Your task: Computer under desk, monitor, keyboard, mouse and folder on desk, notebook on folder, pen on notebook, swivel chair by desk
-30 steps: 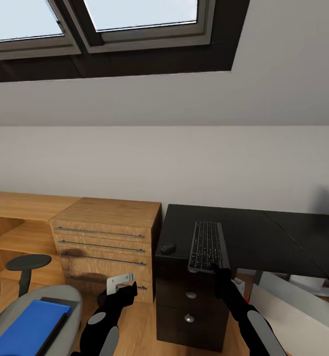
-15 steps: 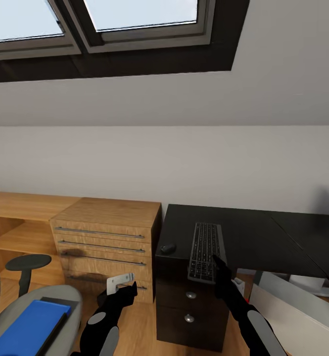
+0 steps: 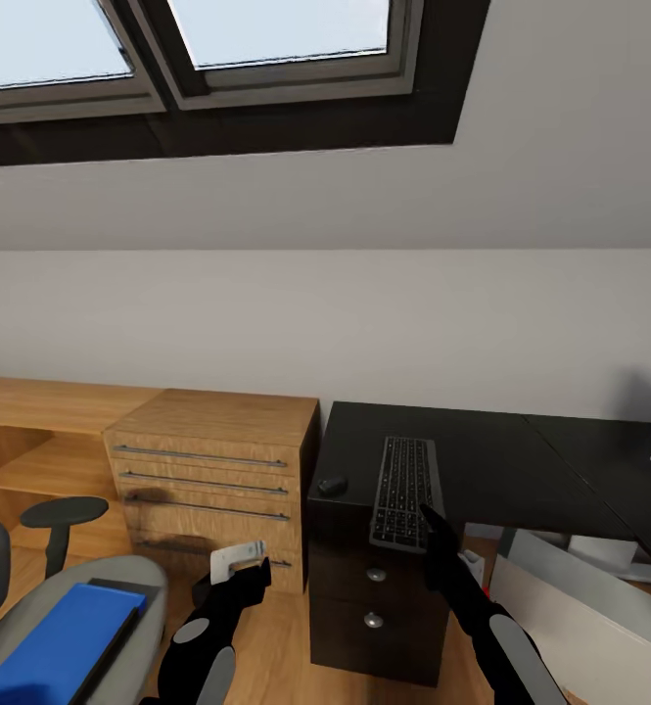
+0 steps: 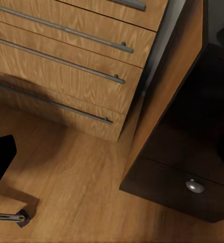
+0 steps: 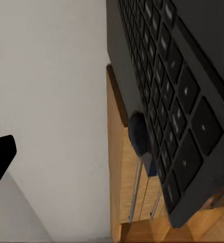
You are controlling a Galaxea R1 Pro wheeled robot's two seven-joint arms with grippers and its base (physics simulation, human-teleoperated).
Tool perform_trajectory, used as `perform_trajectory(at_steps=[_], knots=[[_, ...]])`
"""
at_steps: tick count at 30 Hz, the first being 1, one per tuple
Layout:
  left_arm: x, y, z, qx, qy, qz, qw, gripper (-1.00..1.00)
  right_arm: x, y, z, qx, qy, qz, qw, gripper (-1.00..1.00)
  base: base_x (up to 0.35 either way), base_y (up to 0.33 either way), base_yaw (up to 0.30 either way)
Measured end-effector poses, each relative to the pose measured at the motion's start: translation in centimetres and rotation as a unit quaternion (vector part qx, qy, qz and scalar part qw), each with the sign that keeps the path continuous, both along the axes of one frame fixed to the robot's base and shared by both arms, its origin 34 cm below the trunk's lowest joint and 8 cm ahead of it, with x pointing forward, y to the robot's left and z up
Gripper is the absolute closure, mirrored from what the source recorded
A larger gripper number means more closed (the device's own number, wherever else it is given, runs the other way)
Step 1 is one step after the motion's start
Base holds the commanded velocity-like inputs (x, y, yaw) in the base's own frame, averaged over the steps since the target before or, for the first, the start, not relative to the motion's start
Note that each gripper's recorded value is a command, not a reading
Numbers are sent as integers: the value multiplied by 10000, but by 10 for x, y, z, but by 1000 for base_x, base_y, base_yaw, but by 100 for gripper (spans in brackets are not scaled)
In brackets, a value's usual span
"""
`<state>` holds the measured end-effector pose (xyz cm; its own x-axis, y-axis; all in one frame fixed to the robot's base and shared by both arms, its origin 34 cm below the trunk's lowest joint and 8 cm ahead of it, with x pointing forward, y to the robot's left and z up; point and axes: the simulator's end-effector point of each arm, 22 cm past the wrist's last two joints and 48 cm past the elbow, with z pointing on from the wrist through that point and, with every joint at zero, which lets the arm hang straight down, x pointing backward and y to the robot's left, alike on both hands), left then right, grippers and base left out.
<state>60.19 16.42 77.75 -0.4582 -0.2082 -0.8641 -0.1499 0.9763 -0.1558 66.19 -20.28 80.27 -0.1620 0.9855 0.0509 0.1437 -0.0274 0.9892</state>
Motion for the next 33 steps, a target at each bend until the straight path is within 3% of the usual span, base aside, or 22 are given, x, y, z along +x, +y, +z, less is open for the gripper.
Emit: perform_trajectory(at_steps=[9,19,25,33], knots=[[0,0,0,2,5,-2,10000,-100,0,0,1,3,-19,15,10000,-100,-330,0,0],[0,0,0,-4,8,-3,10000,-100,2,-21,11,-210,-176,13,9996,-100,-334,0,0],[0,0,0,-5,9,-3,10000,-100,3,-22,30,-222,-462,10,9987,-100,-334,0,0],[0,0,0,-5,8,-3,10000,-100,3,-22,32,-198,-492,2,9986,-100,-312,0,0]])
